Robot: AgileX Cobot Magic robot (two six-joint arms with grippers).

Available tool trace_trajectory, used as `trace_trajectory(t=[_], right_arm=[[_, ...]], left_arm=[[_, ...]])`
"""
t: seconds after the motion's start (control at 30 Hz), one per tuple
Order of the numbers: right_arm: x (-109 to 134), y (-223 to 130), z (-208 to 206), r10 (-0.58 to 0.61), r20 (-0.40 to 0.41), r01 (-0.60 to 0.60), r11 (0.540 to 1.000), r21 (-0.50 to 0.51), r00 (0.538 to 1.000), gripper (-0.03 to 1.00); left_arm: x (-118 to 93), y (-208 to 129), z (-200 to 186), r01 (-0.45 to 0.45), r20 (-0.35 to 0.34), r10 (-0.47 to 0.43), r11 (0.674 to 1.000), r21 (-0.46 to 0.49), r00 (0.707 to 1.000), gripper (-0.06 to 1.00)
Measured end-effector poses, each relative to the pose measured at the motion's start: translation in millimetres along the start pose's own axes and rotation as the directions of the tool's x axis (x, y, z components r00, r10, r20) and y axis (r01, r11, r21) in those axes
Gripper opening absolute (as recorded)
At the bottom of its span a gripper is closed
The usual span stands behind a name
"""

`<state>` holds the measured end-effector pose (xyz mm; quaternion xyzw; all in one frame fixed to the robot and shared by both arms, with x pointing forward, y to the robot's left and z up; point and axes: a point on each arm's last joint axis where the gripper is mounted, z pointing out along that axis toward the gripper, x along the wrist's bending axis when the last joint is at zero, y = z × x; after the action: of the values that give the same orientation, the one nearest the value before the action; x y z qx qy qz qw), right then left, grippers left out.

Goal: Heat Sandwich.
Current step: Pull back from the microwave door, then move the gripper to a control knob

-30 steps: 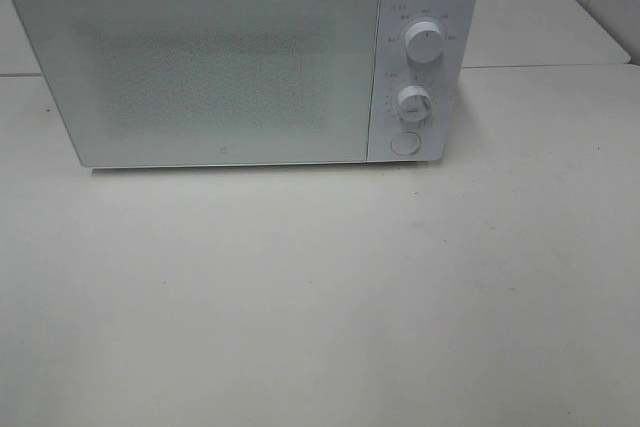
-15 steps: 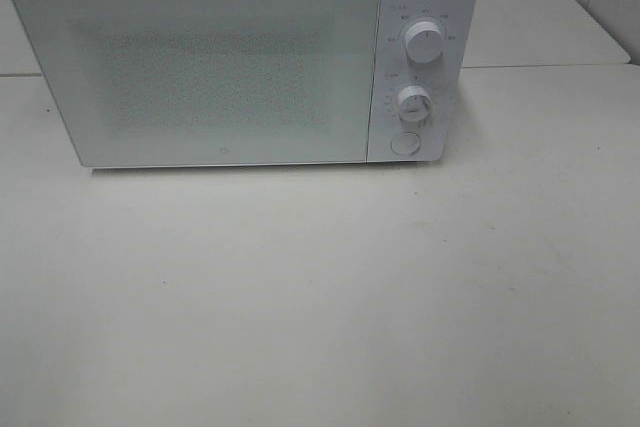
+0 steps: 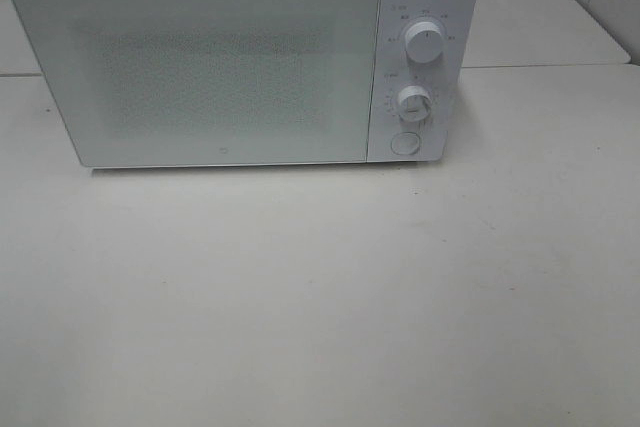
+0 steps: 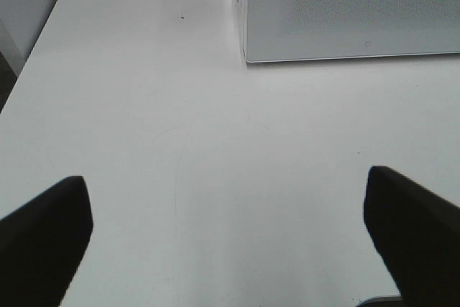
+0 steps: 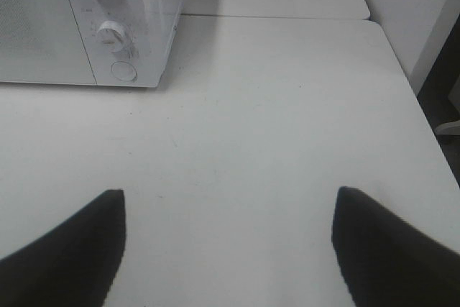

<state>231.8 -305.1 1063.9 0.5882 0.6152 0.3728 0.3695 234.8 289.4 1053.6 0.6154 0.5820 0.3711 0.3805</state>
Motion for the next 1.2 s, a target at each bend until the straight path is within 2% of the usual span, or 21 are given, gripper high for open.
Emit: trace_trajectory(t=[0.1,0.4,1.2], right_arm=[[1,8,10,-0.004,-0.001,0.004,0.999,0.033,1.0,0.78],[4,34,42,-0.013,-0.008,0.014,0.999,0.05,1.0,0.82],[13,72,138,-0.031,-0.036,0.033,0.998,0.055,0.999,0.8]], left_arm=[[0,0,0,0.0,0.0,0.0,1.0,0.0,1.0,0.97],[0,0,0,0.0,0.0,0.0,1.0,-0.001,1.0,0.97],[0,0,0,0.0,0.0,0.0,1.0,-0.001,1.0,0.97]])
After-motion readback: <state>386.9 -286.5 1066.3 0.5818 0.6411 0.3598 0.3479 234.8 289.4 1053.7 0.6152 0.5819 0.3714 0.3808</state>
